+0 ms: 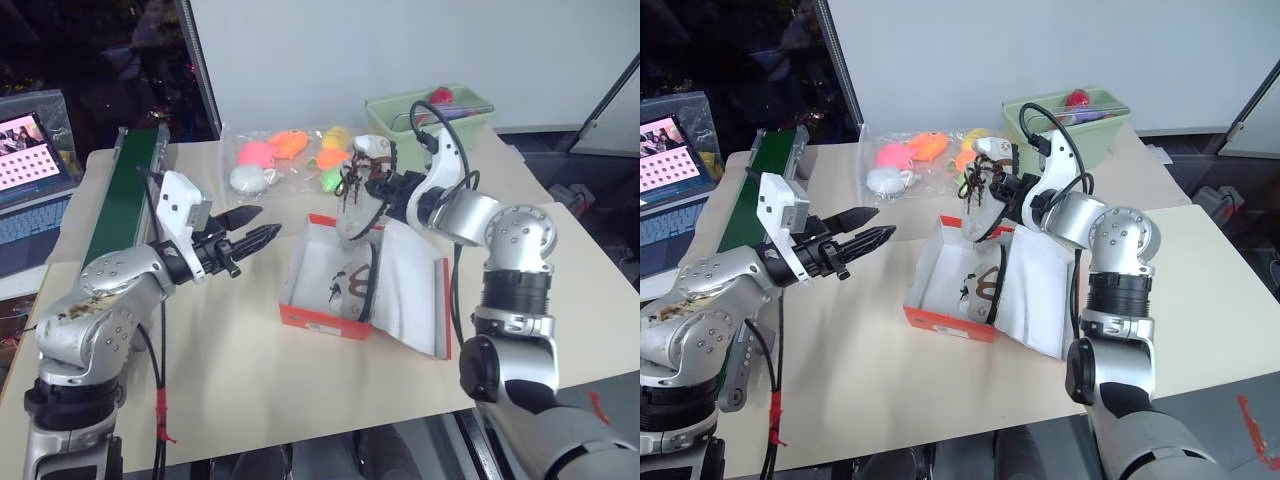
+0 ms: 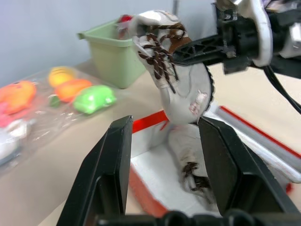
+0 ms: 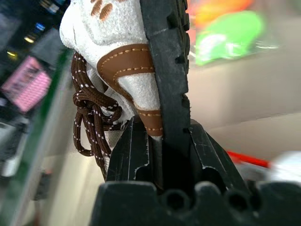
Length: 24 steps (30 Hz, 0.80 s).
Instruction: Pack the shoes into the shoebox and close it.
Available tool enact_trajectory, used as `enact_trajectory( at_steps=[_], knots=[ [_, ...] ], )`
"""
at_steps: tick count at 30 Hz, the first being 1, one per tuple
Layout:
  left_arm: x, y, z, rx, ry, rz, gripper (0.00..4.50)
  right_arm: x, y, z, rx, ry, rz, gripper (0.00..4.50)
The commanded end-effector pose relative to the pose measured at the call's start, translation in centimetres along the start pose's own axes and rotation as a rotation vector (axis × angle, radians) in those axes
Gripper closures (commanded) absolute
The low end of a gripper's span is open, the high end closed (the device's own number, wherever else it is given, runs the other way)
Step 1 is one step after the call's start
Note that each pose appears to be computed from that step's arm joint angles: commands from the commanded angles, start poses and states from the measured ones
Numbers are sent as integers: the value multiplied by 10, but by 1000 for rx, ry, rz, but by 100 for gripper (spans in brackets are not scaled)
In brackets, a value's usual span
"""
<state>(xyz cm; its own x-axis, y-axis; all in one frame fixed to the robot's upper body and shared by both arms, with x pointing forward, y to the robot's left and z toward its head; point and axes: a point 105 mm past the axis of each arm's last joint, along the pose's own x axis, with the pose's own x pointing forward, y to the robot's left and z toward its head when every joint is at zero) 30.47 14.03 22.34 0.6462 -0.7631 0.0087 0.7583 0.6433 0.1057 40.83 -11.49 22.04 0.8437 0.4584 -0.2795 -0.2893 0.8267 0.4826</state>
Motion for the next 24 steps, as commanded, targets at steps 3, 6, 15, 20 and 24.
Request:
enact_trajectory(
  at_steps=[3,6,15,20,24],
  knots=[
    [-6,-20,-15,136,25,-241,215,-6,30,-22,5,267,63,404],
    [-8,-25,-20,191,32,-309,215,-2,37,-24,26,282,59,404],
    [-20,-20,-31,264,101,-398,215,12,49,-40,93,354,42,404],
    [-28,-10,-32,264,154,-412,215,18,55,-59,96,405,49,404],
    [-30,-2,-35,268,180,-395,215,23,58,-73,124,437,45,404]
  ],
)
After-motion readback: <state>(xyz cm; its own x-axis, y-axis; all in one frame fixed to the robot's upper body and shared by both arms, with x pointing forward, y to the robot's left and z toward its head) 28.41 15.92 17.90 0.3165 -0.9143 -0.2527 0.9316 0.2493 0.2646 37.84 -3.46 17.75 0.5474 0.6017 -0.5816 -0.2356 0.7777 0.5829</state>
